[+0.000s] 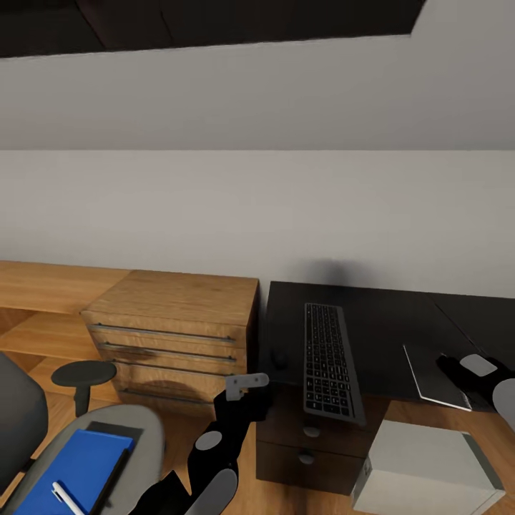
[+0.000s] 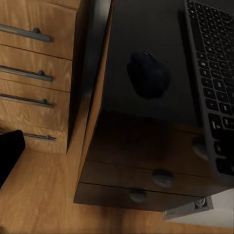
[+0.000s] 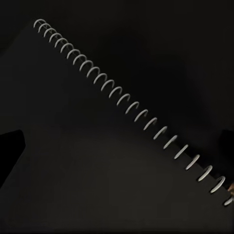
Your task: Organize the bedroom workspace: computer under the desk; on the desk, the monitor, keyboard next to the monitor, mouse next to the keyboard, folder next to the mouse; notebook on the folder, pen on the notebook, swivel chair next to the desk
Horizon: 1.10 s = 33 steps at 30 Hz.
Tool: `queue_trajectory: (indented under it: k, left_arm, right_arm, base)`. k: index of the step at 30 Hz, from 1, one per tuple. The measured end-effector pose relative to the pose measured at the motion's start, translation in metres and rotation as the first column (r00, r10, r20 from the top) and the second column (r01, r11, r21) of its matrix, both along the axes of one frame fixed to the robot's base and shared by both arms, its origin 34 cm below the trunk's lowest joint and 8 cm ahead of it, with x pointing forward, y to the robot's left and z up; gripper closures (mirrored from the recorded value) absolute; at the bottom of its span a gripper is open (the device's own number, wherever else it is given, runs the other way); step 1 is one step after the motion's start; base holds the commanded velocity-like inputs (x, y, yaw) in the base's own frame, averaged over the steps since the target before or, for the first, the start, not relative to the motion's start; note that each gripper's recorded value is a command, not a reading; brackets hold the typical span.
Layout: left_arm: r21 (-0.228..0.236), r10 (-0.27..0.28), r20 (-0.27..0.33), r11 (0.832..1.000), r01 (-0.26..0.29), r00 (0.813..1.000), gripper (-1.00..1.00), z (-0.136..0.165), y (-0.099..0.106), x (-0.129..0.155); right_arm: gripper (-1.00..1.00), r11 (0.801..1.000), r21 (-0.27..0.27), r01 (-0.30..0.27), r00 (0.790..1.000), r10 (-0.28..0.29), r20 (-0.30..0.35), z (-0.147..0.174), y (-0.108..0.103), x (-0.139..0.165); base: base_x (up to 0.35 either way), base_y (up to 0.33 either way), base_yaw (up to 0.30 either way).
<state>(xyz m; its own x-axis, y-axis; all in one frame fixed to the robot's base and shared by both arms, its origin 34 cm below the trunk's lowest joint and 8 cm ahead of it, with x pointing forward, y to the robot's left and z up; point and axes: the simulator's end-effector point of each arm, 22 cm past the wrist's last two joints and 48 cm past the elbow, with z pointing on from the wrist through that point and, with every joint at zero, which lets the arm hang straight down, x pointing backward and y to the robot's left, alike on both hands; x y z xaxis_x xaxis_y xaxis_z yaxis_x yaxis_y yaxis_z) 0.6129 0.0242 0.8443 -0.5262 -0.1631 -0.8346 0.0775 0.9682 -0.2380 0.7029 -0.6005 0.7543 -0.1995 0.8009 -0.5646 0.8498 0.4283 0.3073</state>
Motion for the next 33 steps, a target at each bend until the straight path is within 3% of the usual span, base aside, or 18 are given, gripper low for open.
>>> queue_trajectory:
  k: [16, 21, 26, 33]
  left_arm:
    - [-0.002, -0.003, -0.002, 1.0, 0.003, 1.0, -1.0, 0.027, -0.001, 0.0]
    - [-0.003, -0.004, -0.003, 1.0, 0.004, 1.0, -1.0, 0.035, -0.002, 0.0]
    - [-0.004, -0.006, -0.004, 1.0, 0.006, 1.0, -1.0, 0.034, -0.002, 0.0]
    - [-0.004, -0.007, -0.004, 1.0, 0.007, 1.0, -1.0, 0.034, -0.003, 0.0]
  right_arm:
    - [-1.0, 1.0, -0.022, 0.0, 0.999, 0.001, 0.04, 0.034, -0.002, 0.009]
    - [-1.0, 0.992, -0.126, -0.016, 0.997, 0.026, 0.076, 0.052, 0.0, 0.023]
    - [-1.0, 0.952, -0.292, -0.087, 0.99, 0.115, 0.078, 0.066, 0.018, 0.045]
    - [-1.0, 0.94, -0.324, -0.111, 0.986, 0.144, 0.08, 0.069, 0.031, 0.053]
  base:
    - [0.0, 0.0, 0.0]
    - [0.0, 0.0, 0.0]
    - [0.0, 0.0, 0.0]
    - [0.0, 0.0, 0.0]
